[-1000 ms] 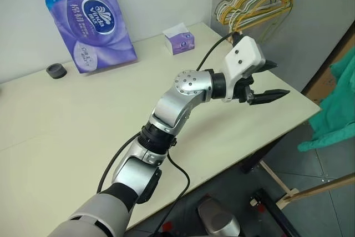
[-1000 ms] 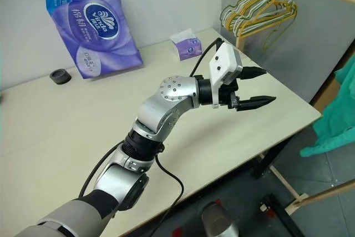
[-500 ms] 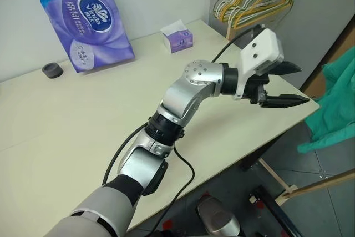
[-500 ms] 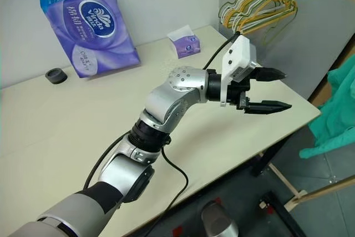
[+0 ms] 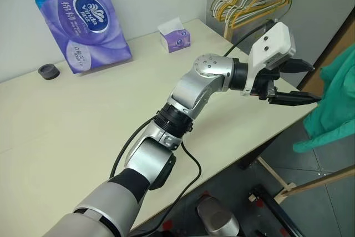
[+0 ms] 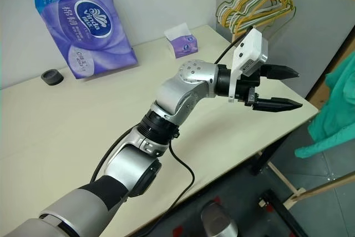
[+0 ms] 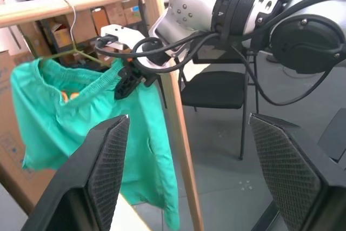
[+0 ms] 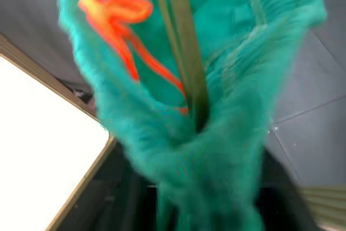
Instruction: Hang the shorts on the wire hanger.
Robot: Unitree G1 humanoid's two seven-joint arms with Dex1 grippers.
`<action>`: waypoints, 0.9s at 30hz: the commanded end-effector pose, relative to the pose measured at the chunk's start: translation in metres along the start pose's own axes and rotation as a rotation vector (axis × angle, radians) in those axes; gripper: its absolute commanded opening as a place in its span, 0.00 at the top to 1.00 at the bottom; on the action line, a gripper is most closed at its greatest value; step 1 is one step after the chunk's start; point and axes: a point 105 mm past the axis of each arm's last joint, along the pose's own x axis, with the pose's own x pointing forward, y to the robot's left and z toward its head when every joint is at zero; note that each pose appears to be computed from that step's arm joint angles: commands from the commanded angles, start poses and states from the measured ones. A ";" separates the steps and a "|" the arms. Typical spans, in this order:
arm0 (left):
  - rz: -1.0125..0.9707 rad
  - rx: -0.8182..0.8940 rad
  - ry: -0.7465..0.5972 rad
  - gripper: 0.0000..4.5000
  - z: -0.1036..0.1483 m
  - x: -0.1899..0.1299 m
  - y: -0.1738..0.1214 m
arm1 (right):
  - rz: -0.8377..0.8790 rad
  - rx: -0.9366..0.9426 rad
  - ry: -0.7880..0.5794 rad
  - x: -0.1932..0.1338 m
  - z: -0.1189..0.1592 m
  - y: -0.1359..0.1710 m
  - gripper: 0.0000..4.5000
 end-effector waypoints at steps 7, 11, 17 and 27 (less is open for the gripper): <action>0.010 0.061 -0.041 0.17 0.017 0.006 0.005 | 0.016 0.015 -0.101 -0.018 0.024 0.000 0.00; 0.024 0.069 -0.040 0.17 0.017 0.008 0.007 | -0.008 0.040 -0.154 -0.025 0.035 -0.001 0.00; 0.026 0.070 -0.036 0.17 0.015 0.006 0.007 | -0.121 0.031 -0.327 -0.043 0.066 -0.001 0.00; 0.088 0.063 -0.012 0.17 0.007 -0.008 0.014 | -0.161 -0.318 -0.687 -0.066 0.098 0.043 0.00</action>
